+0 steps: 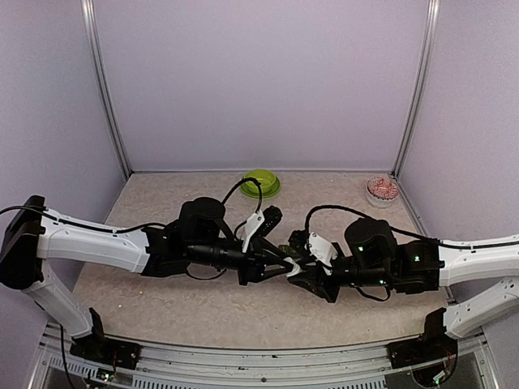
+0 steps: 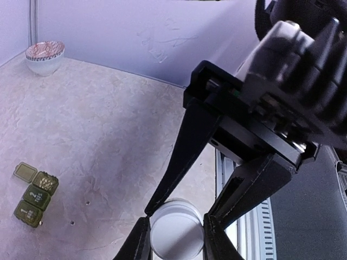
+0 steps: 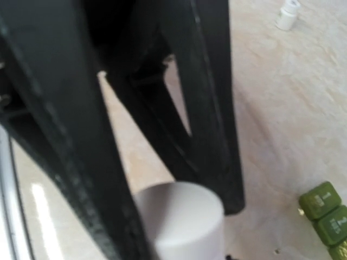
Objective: Sort the pills into containers
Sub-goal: Close the lid of the pill bottle, then screw the lid of the pill bottle onto the pill bottle.
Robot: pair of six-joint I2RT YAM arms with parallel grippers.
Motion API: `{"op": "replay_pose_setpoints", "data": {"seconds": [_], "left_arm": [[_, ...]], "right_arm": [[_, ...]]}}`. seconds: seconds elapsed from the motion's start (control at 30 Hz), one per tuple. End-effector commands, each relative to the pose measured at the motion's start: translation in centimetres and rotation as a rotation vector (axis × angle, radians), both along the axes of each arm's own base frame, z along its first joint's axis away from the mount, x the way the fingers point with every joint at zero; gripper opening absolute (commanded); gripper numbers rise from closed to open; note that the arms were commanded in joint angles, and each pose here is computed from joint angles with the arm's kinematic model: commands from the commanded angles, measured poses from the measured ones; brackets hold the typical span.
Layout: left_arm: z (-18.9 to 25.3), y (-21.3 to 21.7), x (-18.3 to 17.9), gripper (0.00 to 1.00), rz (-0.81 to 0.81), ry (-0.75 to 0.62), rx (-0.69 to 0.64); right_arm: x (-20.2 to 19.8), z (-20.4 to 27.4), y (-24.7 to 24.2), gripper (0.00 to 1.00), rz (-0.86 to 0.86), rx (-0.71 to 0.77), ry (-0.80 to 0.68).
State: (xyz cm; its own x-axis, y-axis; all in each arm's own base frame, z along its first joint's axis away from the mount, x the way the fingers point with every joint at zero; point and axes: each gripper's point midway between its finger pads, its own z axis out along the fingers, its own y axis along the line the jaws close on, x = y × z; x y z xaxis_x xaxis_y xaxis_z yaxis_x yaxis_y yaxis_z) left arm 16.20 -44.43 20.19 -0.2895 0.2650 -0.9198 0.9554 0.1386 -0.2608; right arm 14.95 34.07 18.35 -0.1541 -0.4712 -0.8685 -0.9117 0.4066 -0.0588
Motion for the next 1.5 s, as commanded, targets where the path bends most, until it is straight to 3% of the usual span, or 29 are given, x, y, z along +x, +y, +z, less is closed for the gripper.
{"op": "replay_pose_setpoints", "data": {"seconds": [0.0, 0.3, 0.47, 0.7, 0.83, 0.97, 1.2, 1.37, 1.47], "left_arm": [[-3.0, 1.1, -1.4, 0.31, -0.051, 0.006, 0.076], [0.3, 2.5, 0.1, 0.64, 0.036, 0.011, -0.035], [2.0, 3.6, 0.8, 0.97, 0.094, 0.04, -0.094], [4.3, 4.8, 1.9, 0.99, 0.201, 0.093, -0.189], [4.2, 4.8, 3.8, 0.99, 0.308, 0.148, -0.146], [4.2, 4.3, 4.1, 0.91, 0.318, 0.187, -0.123], [3.6, 5.0, 5.3, 0.87, 0.345, 0.264, -0.146], [3.9, 4.4, 4.5, 0.98, 0.335, 0.285, -0.164], [4.1, 3.7, 3.9, 0.99, 0.312, 0.312, -0.181]], "right_arm": [[-0.5, 7.3, 1.2, 0.3, 0.059, 0.248, -0.037], [-0.3, 6.0, 1.2, 0.3, 0.04, 0.217, -0.01], [0.1, 6.5, 1.1, 0.3, 0.018, 0.227, -0.02], [1.1, 5.6, 1.9, 0.3, -0.028, 0.205, 0.007], [1.7, 4.8, 2.2, 0.31, -0.055, 0.181, 0.008], [2.2, 4.4, 2.2, 0.31, -0.077, 0.159, -0.001], [2.1, 4.5, 2.1, 0.3, -0.071, 0.169, -0.007], [3.0, 4.2, 1.8, 0.3, -0.144, 0.152, 0.013], [3.4, 4.3, 2.0, 0.29, -0.171, 0.17, 0.033]]}}
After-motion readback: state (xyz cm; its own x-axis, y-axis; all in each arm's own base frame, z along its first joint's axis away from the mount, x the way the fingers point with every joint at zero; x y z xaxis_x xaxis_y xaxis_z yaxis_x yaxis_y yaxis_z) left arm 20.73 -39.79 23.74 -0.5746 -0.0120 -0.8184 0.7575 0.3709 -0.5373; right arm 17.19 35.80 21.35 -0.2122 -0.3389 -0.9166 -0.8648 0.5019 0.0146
